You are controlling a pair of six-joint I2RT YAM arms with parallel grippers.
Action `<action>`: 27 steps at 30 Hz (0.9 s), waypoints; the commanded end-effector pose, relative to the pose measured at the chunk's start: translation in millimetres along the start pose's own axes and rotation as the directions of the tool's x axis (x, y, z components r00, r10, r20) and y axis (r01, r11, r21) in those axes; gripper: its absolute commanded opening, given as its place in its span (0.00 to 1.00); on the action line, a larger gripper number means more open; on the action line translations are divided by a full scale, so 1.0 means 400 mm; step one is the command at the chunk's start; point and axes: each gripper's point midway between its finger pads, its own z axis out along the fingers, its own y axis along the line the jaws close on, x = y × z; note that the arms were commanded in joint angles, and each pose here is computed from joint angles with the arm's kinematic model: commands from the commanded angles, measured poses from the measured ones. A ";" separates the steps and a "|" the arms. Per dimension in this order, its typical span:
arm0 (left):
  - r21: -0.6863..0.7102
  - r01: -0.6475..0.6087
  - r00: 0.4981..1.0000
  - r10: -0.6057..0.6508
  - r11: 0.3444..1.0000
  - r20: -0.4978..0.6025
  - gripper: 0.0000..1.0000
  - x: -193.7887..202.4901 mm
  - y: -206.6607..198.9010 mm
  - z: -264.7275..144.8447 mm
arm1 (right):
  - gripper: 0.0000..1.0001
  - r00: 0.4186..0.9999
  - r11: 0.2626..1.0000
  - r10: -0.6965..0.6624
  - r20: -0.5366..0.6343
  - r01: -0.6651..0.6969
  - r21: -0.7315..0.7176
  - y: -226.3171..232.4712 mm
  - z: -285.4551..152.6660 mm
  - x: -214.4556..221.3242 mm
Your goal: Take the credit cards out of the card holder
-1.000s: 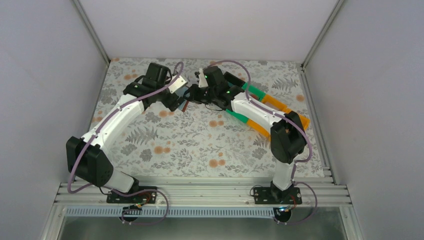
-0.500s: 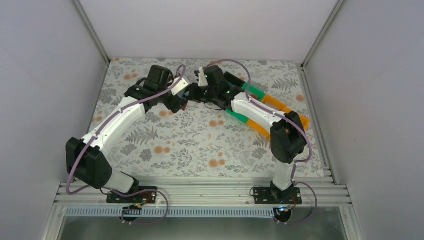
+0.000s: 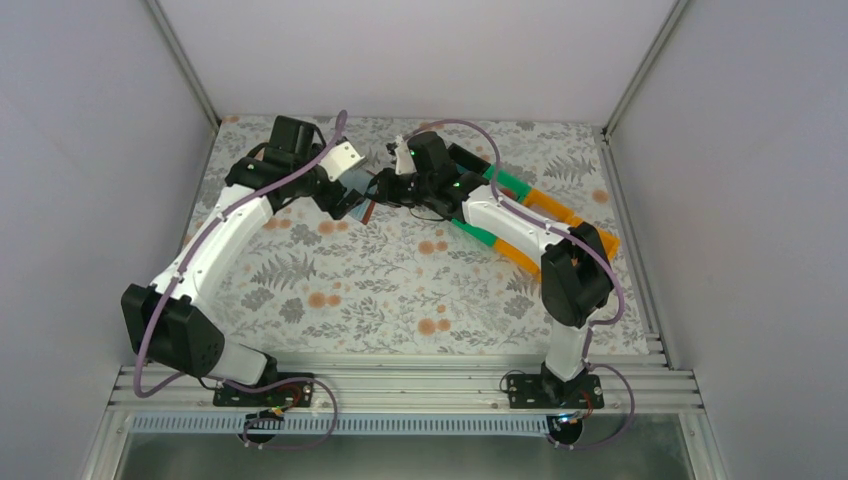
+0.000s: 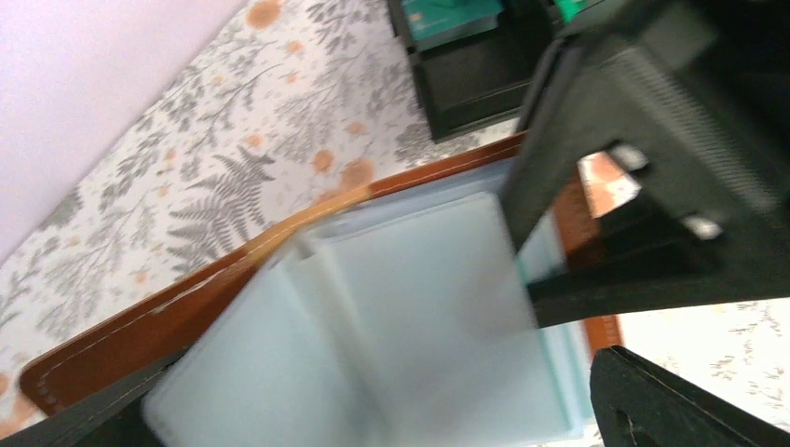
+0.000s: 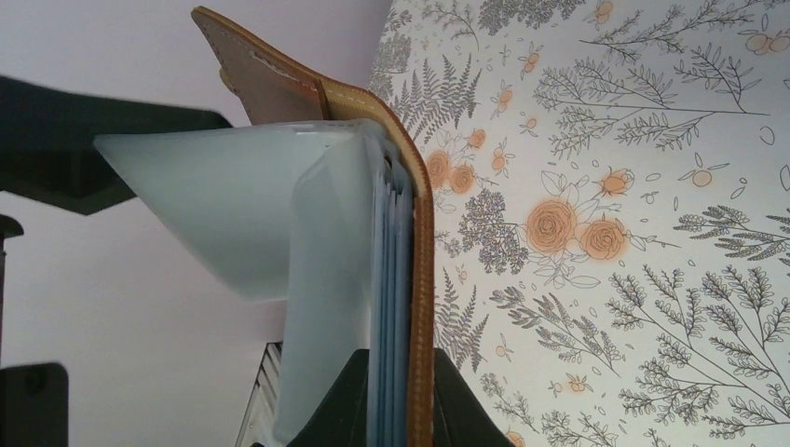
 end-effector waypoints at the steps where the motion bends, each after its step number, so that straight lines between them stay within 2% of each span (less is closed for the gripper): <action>1: -0.103 0.018 0.999 -0.023 0.995 -0.046 1.00 0.022 0.054 0.012 | 0.04 0.997 0.996 -0.060 0.042 0.062 -0.069 0.089 -0.052 -0.028; 10: -0.047 0.038 0.998 -0.041 0.998 -0.050 1.00 0.037 0.033 0.051 | 0.04 0.997 0.995 -0.062 0.042 0.065 -0.074 0.093 -0.053 -0.029; 15: -0.136 0.045 0.996 -0.055 0.990 -0.069 1.00 0.052 0.073 0.068 | 0.04 0.997 0.994 -0.064 0.031 0.067 -0.085 0.095 -0.048 -0.024; 21: -0.336 0.030 0.989 -0.076 0.941 -0.125 1.00 0.095 0.169 0.058 | 0.04 0.997 0.994 -0.077 0.018 0.078 -0.078 0.093 -0.056 -0.013; 27: -0.340 0.119 0.979 -0.168 0.933 -0.119 1.00 0.151 0.238 0.056 | 0.04 0.995 0.994 -0.094 -0.016 0.093 -0.063 0.084 -0.067 0.013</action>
